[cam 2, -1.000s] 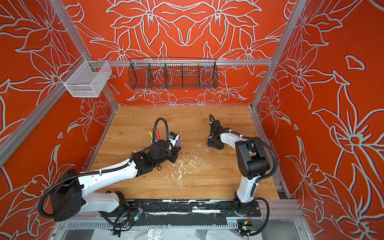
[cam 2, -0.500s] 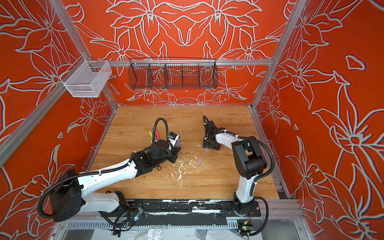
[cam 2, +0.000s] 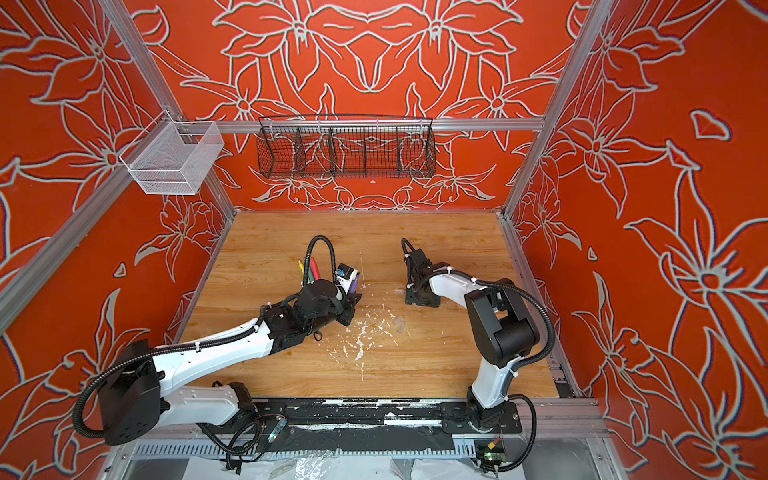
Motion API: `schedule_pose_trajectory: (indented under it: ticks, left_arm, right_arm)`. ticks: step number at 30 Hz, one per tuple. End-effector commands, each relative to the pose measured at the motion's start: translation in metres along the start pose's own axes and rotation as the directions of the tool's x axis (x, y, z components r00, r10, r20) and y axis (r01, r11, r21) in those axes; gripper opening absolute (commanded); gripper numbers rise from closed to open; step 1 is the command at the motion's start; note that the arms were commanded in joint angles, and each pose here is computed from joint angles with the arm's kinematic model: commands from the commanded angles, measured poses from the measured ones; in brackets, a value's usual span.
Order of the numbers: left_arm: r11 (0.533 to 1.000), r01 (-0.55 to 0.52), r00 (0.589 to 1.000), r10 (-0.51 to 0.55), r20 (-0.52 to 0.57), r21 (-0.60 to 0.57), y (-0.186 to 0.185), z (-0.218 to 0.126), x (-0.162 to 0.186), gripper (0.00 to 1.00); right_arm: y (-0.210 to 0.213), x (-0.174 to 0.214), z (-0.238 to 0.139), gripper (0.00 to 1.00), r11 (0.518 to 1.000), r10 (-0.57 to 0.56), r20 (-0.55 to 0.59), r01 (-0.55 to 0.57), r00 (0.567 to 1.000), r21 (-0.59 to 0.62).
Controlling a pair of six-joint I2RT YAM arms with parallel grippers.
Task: Insert the pens into the pen caps
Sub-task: 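Align the open right gripper over one translucent cap and close on it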
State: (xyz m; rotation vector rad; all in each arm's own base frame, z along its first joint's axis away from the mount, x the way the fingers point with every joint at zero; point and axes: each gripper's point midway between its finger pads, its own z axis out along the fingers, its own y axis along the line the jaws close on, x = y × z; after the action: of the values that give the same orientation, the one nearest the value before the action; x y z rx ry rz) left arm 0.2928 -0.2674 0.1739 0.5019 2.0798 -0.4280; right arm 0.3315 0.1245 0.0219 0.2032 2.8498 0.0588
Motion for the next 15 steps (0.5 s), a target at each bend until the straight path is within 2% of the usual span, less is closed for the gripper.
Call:
schedule_pose_trajectory:
  ticks: [1, 9, 15]
  left_arm:
    - [1.000, 0.004, 0.999, -0.005, 0.044, 0.007, -0.002, -0.008, -0.018, 0.00]
    - [1.000, 0.005, 0.999, -0.006, 0.049, 0.008, -0.001, -0.010, -0.019, 0.00]
    - [1.000, 0.003, 0.999, -0.003, 0.044, 0.007, -0.002, -0.008, -0.017, 0.00]
  right_arm:
    - [-0.022, 0.049, 0.009, 0.61, 0.998, 0.005, -0.135, 0.003, 0.991, 0.059]
    - [-0.032, 0.048, -0.001, 0.57, 0.996, 0.047, -0.085, -0.040, 0.995, 0.080]
    - [-0.041, 0.051, -0.002, 0.52, 0.990, 0.122, -0.059, -0.117, 0.991, 0.079]
